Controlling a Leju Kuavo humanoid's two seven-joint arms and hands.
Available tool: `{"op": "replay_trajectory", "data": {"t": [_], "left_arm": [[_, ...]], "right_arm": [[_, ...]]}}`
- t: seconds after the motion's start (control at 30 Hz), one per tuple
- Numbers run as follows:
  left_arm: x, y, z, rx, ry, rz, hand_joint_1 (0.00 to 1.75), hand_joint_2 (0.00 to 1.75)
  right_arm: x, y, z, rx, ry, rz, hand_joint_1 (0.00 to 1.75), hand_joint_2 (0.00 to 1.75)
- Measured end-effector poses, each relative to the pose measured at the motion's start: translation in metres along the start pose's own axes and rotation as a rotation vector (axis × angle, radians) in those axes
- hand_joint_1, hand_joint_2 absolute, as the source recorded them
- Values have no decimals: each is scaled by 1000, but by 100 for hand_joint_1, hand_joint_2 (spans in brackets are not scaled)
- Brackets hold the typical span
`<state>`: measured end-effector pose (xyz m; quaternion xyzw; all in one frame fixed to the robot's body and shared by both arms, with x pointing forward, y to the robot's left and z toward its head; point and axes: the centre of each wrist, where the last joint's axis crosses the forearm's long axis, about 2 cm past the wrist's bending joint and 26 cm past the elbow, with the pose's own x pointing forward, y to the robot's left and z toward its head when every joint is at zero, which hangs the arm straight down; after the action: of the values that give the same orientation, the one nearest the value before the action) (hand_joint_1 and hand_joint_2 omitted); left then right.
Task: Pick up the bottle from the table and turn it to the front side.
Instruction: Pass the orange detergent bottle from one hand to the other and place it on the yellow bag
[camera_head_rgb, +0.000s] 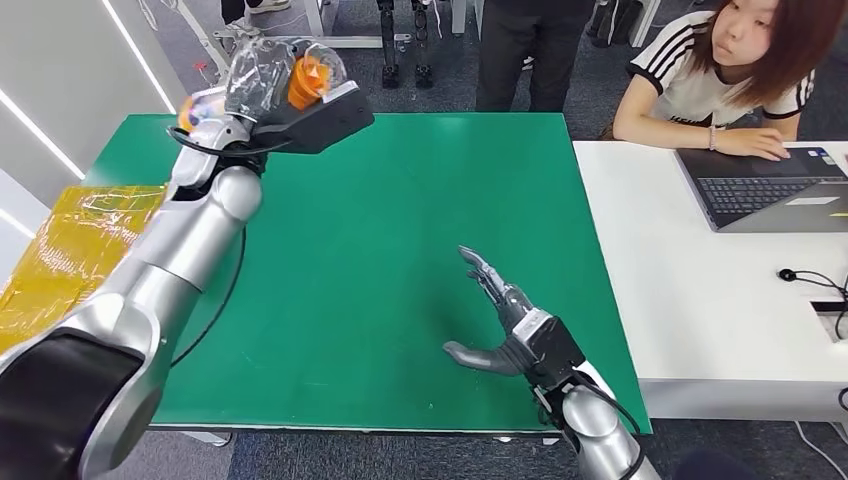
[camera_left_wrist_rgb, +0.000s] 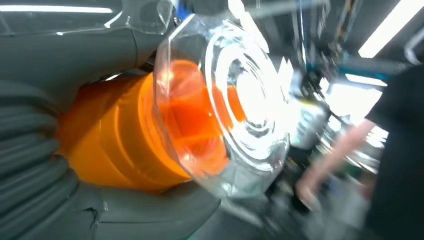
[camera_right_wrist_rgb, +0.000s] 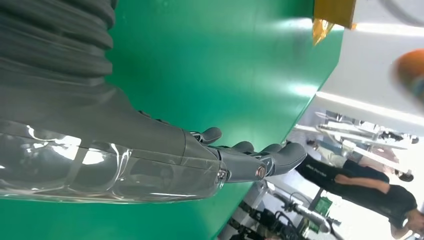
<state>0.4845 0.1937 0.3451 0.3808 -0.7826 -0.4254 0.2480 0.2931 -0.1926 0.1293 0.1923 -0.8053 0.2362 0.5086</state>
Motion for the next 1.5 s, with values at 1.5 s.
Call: {"op": "replay_trajectory", "data": {"t": [1.5], "left_arm": [[-127, -65, 346, -728, 97, -535, 175, 175]], "right_arm": [[10, -21, 79, -179, 15, 63, 0, 175]]}}
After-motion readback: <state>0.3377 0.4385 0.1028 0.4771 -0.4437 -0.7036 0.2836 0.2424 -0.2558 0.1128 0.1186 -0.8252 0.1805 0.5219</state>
